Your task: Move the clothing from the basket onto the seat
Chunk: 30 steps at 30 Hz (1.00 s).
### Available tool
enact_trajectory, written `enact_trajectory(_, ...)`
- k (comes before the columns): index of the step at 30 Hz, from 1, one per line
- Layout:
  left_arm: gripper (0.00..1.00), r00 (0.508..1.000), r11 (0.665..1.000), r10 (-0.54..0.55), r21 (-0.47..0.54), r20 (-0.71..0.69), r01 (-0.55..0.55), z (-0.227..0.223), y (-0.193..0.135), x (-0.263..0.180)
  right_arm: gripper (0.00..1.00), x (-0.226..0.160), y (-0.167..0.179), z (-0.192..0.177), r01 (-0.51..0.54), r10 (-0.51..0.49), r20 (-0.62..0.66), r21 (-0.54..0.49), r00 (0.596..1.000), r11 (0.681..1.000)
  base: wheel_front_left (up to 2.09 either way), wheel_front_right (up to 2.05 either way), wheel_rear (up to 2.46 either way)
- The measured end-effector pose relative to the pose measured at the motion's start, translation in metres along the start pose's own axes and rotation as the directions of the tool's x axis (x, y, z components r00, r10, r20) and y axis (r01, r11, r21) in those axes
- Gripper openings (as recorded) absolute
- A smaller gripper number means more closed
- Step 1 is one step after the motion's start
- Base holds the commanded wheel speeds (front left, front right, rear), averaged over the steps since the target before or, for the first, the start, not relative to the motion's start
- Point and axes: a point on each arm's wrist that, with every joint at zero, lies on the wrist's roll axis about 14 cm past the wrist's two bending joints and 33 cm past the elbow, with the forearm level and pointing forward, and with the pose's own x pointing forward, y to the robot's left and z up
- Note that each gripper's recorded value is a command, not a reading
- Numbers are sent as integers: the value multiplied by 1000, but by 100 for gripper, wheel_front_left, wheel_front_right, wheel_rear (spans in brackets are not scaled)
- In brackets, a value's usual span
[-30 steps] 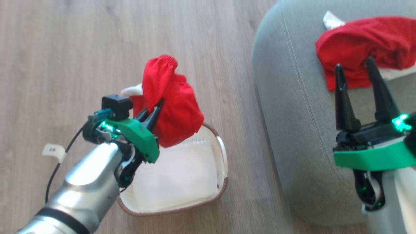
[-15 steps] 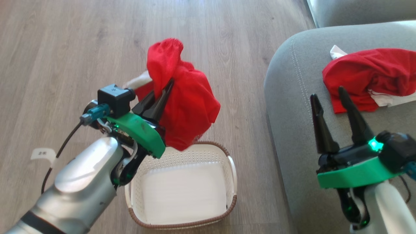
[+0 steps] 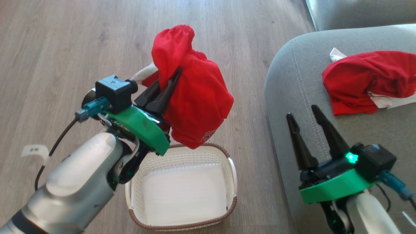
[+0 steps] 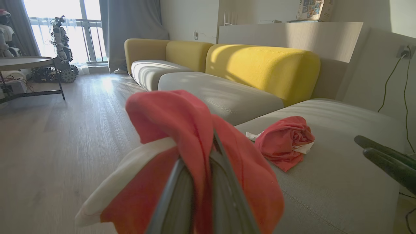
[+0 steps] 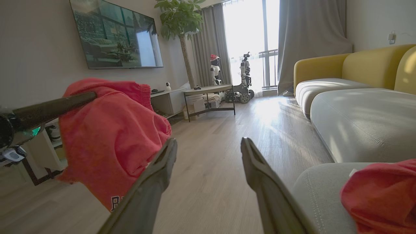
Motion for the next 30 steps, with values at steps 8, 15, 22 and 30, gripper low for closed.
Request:
enact_trajectory(8, 0, 1000, 1000, 0, 2, 0, 0, 2, -1, -1, 100, -2, 34, -23, -91, 98, -68, 97, 993, 991, 0, 0, 0)
enact_trajectory(15, 0, 1000, 1000, -9, 0, 1, 9, 2, -6, -5, 100, 18, 67, -40, -228, 246, -122, 143, 961, 963, 0, 0, 0)
enact_trajectory(22, 0, 1000, 1000, -25, -1, 7, 25, 7, -13, -7, 100, 32, 98, -64, -341, 373, -202, 177, 906, 923, 0, 0, 0)
enact_trajectory(30, 0, 999, 999, -39, -8, 4, 39, 8, -20, -14, 100, 50, 128, -70, -440, 476, -224, 192, 851, 877, 0, 0, 0)
